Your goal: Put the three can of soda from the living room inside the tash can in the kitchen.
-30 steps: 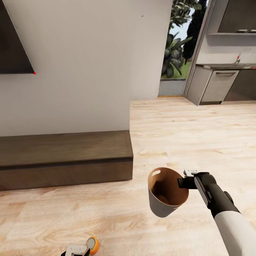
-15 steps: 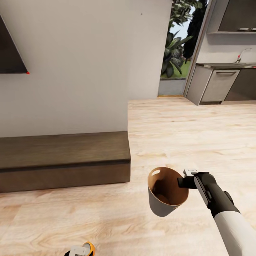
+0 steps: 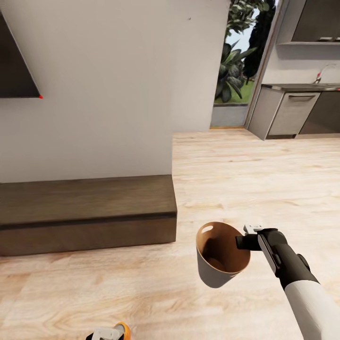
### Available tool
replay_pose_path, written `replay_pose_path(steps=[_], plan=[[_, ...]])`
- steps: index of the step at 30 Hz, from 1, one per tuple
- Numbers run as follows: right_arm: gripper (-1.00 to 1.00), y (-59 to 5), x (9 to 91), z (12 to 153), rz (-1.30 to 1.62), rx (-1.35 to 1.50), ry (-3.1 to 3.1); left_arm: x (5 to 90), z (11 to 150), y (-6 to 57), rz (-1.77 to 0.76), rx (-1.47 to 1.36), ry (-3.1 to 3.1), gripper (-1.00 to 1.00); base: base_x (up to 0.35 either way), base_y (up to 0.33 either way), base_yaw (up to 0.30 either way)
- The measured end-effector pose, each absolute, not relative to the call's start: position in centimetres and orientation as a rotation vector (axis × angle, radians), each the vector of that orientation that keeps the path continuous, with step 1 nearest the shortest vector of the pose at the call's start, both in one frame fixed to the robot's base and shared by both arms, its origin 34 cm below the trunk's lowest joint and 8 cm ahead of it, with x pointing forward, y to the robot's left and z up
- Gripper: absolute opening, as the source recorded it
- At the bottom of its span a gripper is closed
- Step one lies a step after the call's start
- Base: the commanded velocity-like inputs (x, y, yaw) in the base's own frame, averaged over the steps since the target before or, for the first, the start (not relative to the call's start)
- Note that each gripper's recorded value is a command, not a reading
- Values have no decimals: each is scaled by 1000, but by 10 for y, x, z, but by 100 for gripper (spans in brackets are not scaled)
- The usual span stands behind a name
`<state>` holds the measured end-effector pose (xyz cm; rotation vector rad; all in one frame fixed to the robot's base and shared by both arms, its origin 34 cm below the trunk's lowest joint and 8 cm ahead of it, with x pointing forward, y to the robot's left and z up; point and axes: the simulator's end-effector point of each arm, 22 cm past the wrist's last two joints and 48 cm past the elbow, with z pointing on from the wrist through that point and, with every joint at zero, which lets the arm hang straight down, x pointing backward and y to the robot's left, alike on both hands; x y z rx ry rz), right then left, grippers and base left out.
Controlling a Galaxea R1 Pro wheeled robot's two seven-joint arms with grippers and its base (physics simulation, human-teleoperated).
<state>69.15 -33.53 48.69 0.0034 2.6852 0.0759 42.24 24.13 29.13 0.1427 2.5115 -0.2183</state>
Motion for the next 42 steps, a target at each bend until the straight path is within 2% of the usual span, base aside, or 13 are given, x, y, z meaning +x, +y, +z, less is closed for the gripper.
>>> replay_pose_path(steps=[15, 42], plan=[[-100, -334, 692, 487, 78, 3, 2685, 422, 291, 240, -220, 151, 2510, 100, 118, 70, 0], [-100, -333, 691, 486, 76, 1, 2686, 422, 291, 240, -220, 149, 2510, 100, 63, -6, 0]])
